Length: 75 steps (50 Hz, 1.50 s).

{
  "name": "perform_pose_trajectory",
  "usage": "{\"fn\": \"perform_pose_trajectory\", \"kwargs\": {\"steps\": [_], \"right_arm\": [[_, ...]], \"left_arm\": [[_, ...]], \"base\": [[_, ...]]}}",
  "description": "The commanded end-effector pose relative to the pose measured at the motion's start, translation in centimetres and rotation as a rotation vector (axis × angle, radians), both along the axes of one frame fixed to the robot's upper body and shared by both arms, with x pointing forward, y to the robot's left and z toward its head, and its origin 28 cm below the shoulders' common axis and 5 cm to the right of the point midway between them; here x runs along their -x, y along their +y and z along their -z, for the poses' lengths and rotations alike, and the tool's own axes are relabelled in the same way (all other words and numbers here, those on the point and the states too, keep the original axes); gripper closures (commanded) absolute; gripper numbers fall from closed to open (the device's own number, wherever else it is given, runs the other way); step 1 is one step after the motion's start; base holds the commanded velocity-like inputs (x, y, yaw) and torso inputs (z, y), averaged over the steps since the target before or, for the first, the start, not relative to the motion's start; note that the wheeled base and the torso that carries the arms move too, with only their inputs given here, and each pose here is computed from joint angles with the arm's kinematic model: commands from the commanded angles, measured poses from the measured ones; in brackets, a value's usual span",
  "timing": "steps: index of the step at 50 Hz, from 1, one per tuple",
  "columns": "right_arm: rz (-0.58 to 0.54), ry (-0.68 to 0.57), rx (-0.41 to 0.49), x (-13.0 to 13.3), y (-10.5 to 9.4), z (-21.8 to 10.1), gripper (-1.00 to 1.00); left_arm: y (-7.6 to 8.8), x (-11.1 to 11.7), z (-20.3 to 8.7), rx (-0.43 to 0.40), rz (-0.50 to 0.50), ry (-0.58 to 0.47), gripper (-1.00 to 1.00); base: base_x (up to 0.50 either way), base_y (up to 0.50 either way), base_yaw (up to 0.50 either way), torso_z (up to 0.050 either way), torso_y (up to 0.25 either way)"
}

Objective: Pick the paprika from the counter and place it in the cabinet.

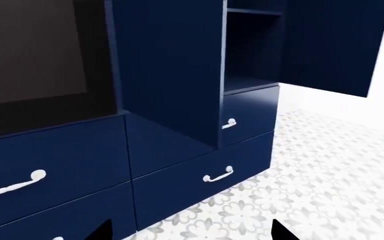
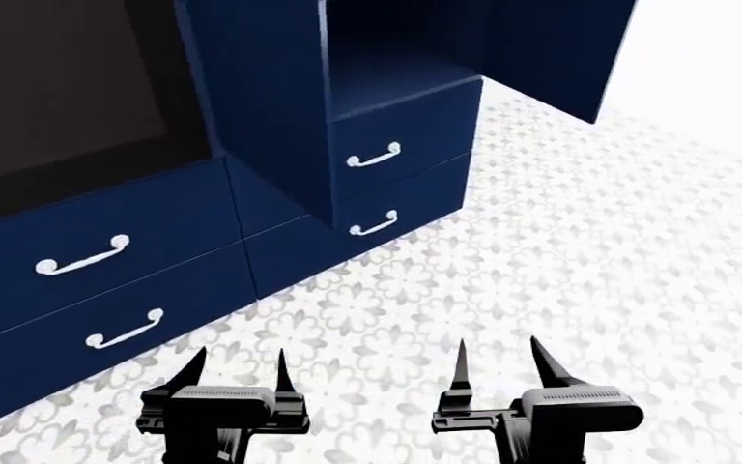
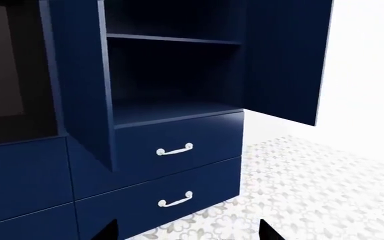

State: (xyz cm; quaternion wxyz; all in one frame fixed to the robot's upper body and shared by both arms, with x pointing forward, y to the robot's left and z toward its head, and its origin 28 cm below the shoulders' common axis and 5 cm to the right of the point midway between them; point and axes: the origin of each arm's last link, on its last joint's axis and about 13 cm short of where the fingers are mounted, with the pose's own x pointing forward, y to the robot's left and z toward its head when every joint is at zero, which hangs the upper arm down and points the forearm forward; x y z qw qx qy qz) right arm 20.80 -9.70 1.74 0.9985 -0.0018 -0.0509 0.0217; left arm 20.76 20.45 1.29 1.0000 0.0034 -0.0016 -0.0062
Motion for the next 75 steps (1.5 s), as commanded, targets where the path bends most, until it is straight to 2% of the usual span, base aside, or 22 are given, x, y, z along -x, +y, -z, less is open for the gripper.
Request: {"fn": "perform_pose_trajectory", "kwargs": {"steps": [1, 75], "right_arm": [[-0.002, 0.001, 0.000, 0.00, 0.02, 0.03, -1.00], [-0.009, -0.007, -0.001, 0.10, -0.04, -0.04, -1.00]], "left_arm": [[0.00, 0.03, 0.02, 0.000, 0.001, 0.001, -1.00], [0.00, 0.05, -0.03, 0.002, 0.008, -0.005, -1.00]], "base": [[0.00, 0.00, -0.50, 0.000, 0.000], [0.00, 0.00, -0.50, 0.000, 0.000]]}}
